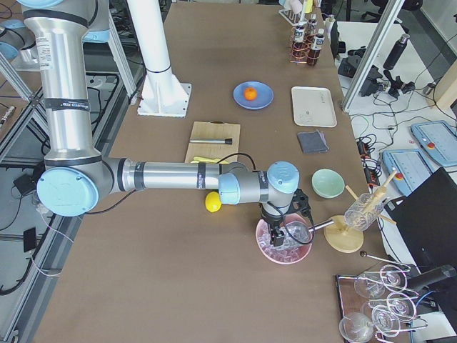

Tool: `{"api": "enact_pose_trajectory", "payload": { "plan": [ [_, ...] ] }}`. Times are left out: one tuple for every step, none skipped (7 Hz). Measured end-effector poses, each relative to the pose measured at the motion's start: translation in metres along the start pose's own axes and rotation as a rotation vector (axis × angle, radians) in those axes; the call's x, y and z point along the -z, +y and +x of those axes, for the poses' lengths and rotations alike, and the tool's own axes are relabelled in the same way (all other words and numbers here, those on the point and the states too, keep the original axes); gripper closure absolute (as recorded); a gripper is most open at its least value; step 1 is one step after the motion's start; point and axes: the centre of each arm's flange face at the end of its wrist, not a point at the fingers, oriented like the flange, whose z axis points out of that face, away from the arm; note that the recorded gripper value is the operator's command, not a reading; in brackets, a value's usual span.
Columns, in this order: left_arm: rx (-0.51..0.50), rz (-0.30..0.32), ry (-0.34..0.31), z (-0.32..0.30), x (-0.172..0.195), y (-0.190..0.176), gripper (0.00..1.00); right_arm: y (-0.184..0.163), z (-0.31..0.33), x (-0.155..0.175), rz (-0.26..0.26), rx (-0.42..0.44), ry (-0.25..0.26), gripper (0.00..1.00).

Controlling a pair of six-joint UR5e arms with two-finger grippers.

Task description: Pick orange to plate

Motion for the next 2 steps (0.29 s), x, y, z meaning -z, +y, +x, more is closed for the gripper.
{"api": "enact_pose_trajectory", "payload": {
  "plan": [
    [0.021, 0.004, 0.006, 0.006, 0.001, -0.003, 0.02, -0.007, -0.007, -0.002, -0.002, 0.014, 0.001, 0.00],
    [0.045, 0.005, 0.011, 0.019, 0.002, -0.008, 0.02, -0.014, -0.013, 0.000, 0.002, 0.026, 0.002, 0.00]
  ]
}}
